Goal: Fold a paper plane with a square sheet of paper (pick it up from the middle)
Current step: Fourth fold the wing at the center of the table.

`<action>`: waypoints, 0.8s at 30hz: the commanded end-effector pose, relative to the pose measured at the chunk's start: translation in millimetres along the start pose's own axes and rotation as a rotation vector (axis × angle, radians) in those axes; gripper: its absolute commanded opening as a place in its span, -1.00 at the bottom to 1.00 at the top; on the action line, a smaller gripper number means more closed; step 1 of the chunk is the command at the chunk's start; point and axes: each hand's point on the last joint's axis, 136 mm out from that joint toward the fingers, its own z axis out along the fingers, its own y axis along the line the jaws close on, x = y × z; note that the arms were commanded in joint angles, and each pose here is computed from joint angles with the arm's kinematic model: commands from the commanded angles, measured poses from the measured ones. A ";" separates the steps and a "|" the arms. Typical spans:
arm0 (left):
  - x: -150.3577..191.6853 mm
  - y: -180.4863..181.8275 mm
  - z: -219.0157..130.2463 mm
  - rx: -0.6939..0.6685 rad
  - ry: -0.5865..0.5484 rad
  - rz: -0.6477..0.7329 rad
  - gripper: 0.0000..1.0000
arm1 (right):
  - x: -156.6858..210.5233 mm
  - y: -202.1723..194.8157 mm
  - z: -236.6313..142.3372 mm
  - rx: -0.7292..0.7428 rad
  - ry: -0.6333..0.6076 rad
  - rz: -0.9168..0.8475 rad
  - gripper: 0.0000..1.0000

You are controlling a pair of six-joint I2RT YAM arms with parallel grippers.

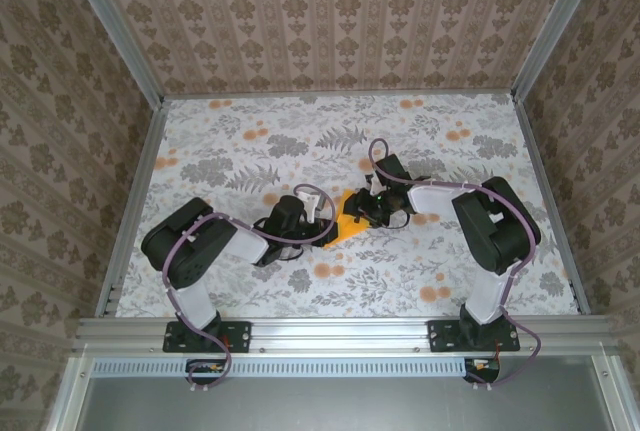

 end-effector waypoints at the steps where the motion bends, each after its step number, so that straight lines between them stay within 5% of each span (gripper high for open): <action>1: -11.0 -4.1 -3.1 0.010 -0.010 -0.022 -0.63 | 4.0 -22.0 6.1 0.109 0.017 0.024 -0.07; 9: -22.6 0.6 -29.2 -0.103 -0.022 -0.052 -0.42 | 10.1 -47.9 6.2 0.237 0.038 0.045 -0.06; 24: -25.2 -29.4 -12.2 0.036 0.066 -0.132 -0.66 | 22.9 -80.5 7.0 0.394 0.078 0.097 0.03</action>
